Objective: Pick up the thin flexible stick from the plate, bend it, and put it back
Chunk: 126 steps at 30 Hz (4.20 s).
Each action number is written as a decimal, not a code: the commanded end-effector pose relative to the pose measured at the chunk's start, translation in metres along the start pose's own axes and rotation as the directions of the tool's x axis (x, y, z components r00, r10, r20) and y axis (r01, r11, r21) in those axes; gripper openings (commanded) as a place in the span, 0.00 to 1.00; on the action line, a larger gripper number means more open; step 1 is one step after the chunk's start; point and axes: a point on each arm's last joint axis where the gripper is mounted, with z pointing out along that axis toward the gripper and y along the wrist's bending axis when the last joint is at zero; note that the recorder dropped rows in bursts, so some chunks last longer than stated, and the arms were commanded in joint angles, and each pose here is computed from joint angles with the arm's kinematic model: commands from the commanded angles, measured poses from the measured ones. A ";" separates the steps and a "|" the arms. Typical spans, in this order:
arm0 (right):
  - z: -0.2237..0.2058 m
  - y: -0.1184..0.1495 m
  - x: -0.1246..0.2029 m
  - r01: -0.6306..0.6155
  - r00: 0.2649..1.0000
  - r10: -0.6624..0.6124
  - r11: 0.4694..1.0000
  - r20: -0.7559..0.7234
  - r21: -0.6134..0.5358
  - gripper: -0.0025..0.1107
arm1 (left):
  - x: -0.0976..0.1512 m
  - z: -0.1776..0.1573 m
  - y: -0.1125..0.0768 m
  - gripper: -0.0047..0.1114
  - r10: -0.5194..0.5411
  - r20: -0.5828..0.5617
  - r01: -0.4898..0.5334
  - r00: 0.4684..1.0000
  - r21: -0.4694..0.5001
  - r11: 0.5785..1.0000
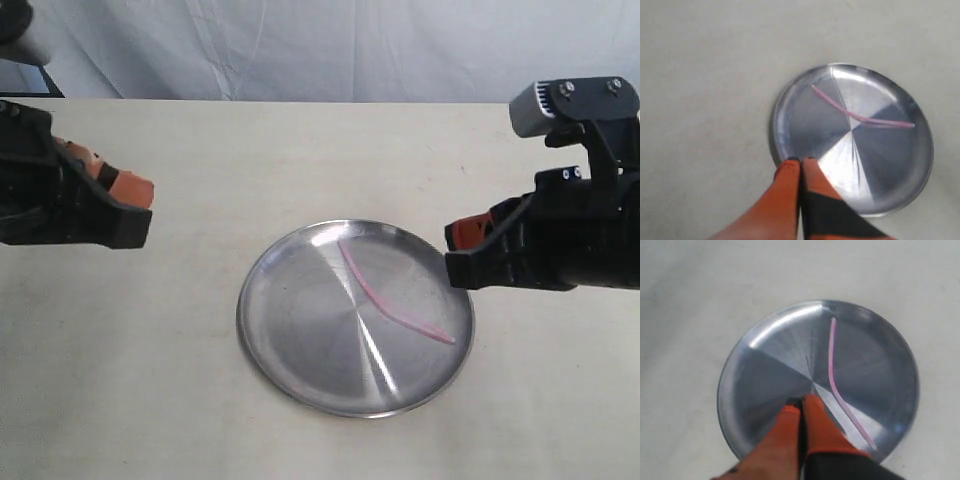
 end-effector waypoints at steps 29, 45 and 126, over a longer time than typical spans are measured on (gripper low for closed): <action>-0.023 -0.010 0.033 -0.021 0.998 0.015 0.995 0.054 0.096 0.01 | 0.080 0.004 0.017 0.04 -0.007 0.332 -0.003 0.943 0.027 1.000; -0.058 -0.001 0.030 0.011 0.975 -0.024 0.998 0.220 0.064 0.01 | 0.080 0.004 0.017 0.04 -0.007 0.332 -0.003 0.943 0.027 1.000; -0.069 -0.040 0.148 -0.047 0.864 -0.170 0.910 0.474 0.412 0.01 | 0.080 0.004 0.017 0.04 -0.003 0.335 -0.006 0.942 0.026 1.000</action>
